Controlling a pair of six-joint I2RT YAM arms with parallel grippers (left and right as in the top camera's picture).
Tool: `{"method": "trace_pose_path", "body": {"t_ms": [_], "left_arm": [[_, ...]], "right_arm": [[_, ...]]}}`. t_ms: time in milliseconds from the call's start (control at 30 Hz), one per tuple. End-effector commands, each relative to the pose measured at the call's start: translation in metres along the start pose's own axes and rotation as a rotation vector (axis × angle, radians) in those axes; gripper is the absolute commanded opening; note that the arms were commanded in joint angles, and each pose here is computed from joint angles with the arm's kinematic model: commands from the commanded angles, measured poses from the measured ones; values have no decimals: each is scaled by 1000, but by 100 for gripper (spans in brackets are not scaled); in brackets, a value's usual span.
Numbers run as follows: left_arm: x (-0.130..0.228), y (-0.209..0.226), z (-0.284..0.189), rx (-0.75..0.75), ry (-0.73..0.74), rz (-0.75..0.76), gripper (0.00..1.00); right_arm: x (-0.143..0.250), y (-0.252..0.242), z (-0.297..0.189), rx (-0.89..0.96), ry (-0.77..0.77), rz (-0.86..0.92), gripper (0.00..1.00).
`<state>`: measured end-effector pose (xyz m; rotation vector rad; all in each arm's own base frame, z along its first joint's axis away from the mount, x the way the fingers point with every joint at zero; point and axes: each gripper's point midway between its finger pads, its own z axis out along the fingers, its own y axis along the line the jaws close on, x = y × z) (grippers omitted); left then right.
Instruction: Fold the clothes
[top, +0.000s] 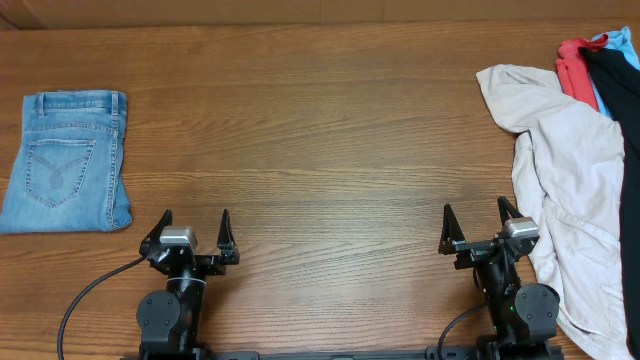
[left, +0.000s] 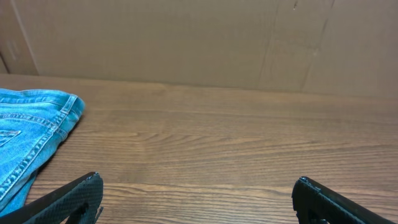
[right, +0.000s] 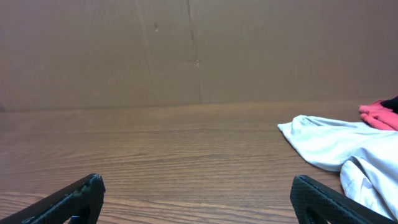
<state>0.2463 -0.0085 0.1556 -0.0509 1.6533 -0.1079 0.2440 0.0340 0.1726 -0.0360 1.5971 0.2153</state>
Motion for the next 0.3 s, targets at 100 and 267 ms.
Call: {"method": "trace_pose_path", "body": {"t_ms": [100,267], "left_arm": [[-1,3,0,-11,-6,10,100],[-1,3,0,-11,-6,10,100]], "right_arm": [[2,1,0,-5,-3,-8,100],[2,1,0,-5,-3,-8,100]]}}
